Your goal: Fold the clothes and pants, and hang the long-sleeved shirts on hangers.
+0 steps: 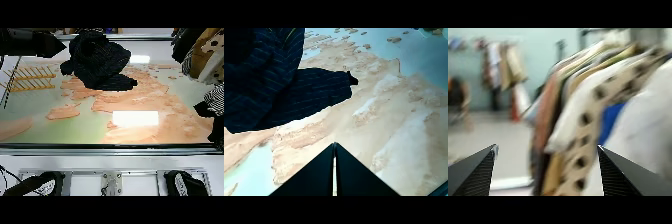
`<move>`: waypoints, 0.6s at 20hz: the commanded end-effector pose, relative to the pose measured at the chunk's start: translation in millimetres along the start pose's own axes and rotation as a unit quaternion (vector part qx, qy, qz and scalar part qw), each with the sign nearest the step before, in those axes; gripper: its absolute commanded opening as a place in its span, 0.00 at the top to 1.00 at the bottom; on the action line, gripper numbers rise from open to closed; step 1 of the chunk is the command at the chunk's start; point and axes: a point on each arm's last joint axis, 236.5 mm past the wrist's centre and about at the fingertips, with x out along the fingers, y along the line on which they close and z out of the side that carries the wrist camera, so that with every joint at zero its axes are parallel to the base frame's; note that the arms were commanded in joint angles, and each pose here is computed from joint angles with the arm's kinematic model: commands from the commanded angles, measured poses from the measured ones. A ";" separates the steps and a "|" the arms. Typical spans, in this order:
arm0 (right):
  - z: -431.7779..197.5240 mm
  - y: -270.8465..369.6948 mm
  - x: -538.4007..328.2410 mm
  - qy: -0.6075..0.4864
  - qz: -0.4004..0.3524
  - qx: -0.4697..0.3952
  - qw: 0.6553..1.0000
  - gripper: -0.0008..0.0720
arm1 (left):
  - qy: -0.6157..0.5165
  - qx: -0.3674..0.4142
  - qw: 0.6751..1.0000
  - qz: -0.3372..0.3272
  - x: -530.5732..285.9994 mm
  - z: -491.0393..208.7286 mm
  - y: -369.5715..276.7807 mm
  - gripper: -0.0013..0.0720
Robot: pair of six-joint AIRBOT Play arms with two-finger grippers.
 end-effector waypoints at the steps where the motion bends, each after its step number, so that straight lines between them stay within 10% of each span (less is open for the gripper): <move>1: -83.0 114.6 12.6 0.142 0.192 0.017 0.971 0.07 | 0.006 -0.002 1.000 -0.001 0.9 -3.7 0.0 0.96; 12: -221.1 320.0 -14.6 0.290 0.440 -0.014 0.850 0.09 | -0.009 -0.060 0.998 0.018 19.2 -63.0 16.5 0.96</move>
